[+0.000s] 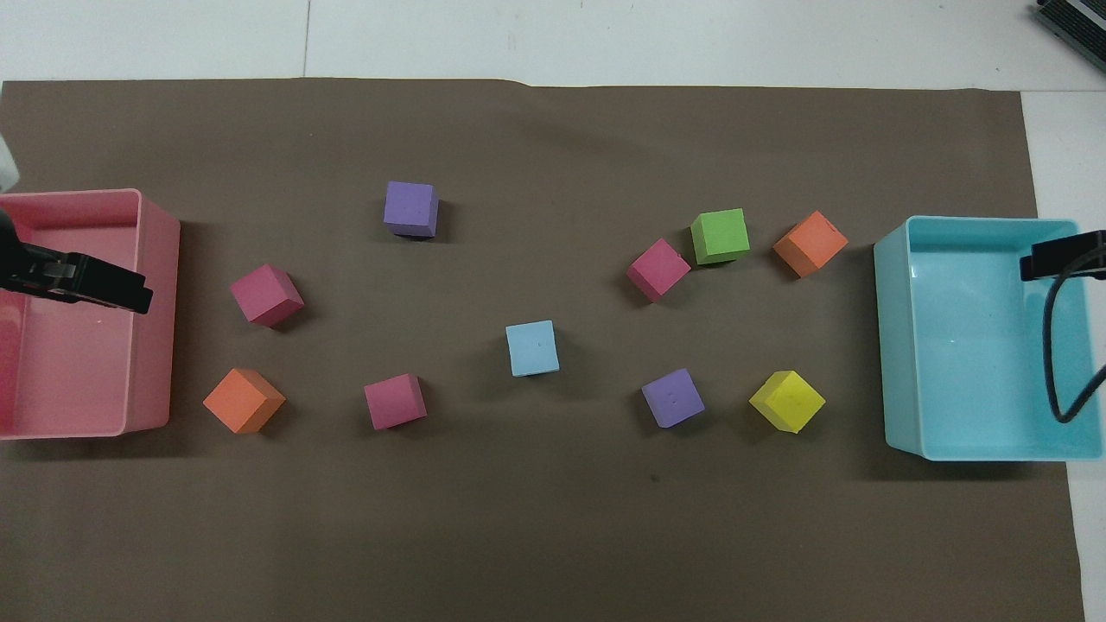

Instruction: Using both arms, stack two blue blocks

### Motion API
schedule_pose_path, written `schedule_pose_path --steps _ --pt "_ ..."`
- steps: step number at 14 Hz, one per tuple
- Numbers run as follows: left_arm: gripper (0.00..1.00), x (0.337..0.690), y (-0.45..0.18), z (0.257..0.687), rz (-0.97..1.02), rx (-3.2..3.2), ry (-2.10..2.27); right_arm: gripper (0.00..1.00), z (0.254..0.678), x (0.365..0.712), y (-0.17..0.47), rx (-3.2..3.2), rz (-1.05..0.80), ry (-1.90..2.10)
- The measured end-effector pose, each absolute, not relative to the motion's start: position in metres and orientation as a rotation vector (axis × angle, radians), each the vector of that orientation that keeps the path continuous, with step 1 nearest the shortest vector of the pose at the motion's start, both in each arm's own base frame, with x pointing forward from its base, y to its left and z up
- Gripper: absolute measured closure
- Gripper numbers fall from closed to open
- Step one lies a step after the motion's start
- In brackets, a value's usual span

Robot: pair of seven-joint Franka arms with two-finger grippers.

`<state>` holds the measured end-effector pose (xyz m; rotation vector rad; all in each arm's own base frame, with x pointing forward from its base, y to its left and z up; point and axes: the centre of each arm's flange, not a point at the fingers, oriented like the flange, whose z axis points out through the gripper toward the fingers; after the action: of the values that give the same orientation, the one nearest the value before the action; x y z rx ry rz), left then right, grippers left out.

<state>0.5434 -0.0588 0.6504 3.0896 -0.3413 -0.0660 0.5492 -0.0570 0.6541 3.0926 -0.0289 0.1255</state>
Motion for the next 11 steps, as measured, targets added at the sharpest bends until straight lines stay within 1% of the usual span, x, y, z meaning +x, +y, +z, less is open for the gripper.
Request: schedule_pose_path --steps 2,3,8,11 --pt "0.0 0.543 -0.059 0.65 -0.066 3.09 -0.341 0.0 0.673 0.546 -0.051 3.089 0.151 -0.007" --pt "0.0 0.543 -0.059 0.65 -0.066 3.09 -0.341 0.0 0.675 0.546 -0.047 3.089 0.155 0.005" --pt "0.0 0.543 -0.059 0.65 -0.066 3.09 -0.341 0.0 0.652 0.547 -0.037 3.096 0.074 0.035" --pt "0.0 0.543 -0.059 0.65 -0.066 3.09 -0.341 0.0 0.649 0.543 -0.023 3.099 0.051 0.075"
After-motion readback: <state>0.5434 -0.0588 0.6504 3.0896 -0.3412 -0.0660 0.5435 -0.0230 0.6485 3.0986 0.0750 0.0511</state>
